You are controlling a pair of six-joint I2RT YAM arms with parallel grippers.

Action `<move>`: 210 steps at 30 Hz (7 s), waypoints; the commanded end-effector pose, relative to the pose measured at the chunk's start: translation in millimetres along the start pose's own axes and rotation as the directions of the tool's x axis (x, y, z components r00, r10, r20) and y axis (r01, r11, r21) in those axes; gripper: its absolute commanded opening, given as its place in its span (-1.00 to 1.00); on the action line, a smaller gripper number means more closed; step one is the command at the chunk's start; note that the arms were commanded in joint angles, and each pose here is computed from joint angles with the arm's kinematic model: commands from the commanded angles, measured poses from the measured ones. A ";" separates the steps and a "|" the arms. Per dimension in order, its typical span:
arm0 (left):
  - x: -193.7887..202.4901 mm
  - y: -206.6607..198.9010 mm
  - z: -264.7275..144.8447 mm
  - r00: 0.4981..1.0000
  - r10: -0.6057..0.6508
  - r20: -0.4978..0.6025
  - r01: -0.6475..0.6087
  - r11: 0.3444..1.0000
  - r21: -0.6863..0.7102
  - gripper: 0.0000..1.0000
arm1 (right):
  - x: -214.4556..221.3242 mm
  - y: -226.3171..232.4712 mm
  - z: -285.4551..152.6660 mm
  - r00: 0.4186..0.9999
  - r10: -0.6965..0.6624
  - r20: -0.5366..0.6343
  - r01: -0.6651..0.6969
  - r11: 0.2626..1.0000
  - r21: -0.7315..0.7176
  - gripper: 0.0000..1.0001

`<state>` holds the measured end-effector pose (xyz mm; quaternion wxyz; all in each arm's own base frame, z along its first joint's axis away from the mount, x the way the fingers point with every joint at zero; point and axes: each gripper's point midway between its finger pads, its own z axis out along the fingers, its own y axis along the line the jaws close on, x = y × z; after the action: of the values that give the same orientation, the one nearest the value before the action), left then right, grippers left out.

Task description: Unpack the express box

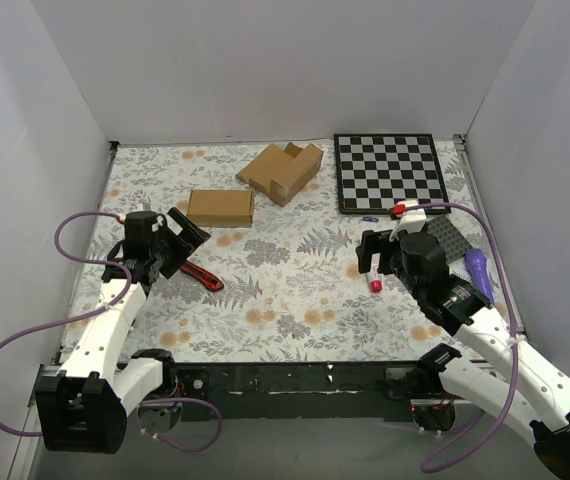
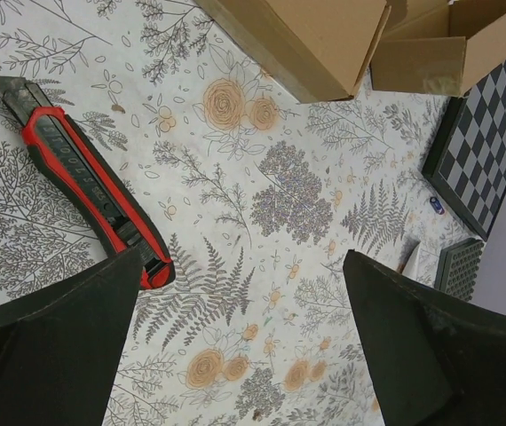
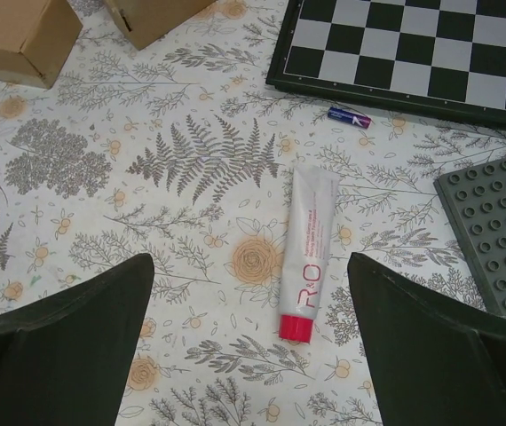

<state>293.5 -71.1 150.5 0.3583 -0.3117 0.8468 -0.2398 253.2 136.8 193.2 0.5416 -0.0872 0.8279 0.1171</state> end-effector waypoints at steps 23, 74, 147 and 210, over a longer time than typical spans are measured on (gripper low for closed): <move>20.7 56.8 -11.8 0.970 -0.226 0.095 0.243 0.936 -0.255 0.96 | 6.8 31.4 6.3 0.994 0.097 -0.054 -0.103 0.986 -0.128 0.97; -134.7 5.8 146.5 0.970 -0.186 0.158 0.212 0.964 -0.161 0.96 | -42.6 196.1 169.6 0.962 0.058 -0.266 -0.166 0.900 -0.402 0.69; 105.5 -70.0 99.4 0.937 0.145 -0.319 -0.072 0.971 0.229 0.21 | 114.5 163.0 106.5 0.866 0.034 -0.499 -0.225 0.917 -0.328 -0.11; 154.9 3.9 70.4 0.954 0.074 -0.291 -0.084 0.996 -0.021 -1.00 | 131.1 106.7 74.7 0.910 0.173 -0.377 -0.263 0.943 -0.203 -0.97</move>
<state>267.5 -179.7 35.3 0.2550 -0.2678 0.9008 -0.2277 226.0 234.1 37.3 0.3430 -0.0778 0.9098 0.2204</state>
